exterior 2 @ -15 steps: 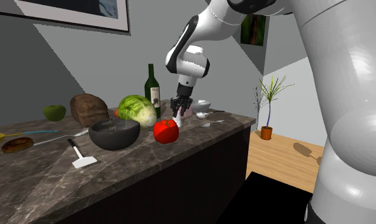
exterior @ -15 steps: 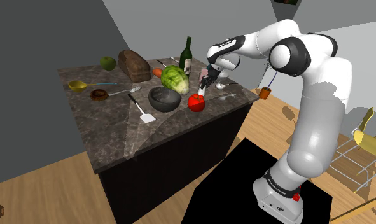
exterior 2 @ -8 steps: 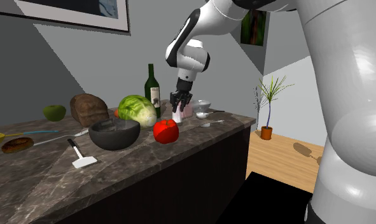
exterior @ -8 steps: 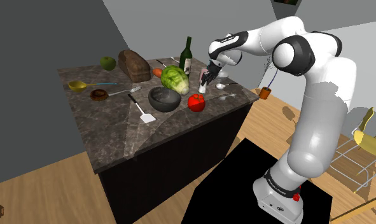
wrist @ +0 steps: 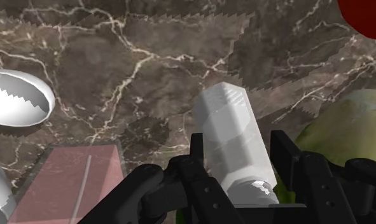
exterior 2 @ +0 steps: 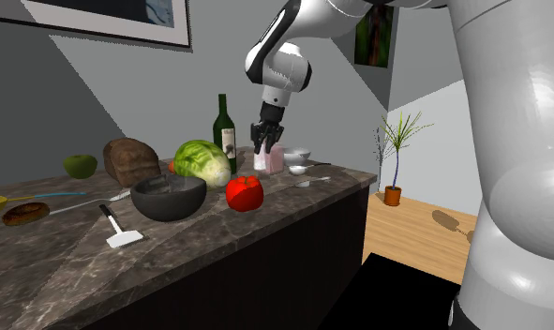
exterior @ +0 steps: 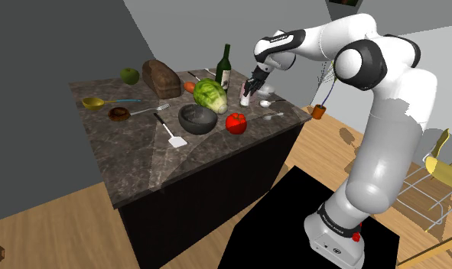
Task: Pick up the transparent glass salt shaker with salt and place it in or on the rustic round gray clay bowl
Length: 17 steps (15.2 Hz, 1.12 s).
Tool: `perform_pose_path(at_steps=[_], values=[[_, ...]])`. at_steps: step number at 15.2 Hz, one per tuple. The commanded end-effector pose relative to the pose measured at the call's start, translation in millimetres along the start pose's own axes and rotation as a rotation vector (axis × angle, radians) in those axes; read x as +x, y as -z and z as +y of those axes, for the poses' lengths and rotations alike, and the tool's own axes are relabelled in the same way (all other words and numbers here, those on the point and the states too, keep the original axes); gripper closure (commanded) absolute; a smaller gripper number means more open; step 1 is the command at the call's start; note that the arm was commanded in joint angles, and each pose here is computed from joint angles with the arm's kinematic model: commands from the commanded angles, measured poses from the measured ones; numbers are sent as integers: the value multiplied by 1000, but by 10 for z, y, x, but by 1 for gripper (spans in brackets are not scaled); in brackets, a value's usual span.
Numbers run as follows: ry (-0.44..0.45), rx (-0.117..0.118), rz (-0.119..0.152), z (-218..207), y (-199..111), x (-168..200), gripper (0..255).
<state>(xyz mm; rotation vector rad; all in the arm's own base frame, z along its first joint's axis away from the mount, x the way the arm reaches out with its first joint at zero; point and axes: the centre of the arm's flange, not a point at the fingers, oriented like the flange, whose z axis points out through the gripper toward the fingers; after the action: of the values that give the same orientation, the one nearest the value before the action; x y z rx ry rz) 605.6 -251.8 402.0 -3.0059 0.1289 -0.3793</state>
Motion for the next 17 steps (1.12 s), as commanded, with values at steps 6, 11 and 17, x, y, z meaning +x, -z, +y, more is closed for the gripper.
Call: perform_pose_path(at_steps=[6,11,17], values=[[0,0,0,-41,363,92,255],[0,0,0,-72,618,156,255],[0,0,0,-109,923,233,255]])
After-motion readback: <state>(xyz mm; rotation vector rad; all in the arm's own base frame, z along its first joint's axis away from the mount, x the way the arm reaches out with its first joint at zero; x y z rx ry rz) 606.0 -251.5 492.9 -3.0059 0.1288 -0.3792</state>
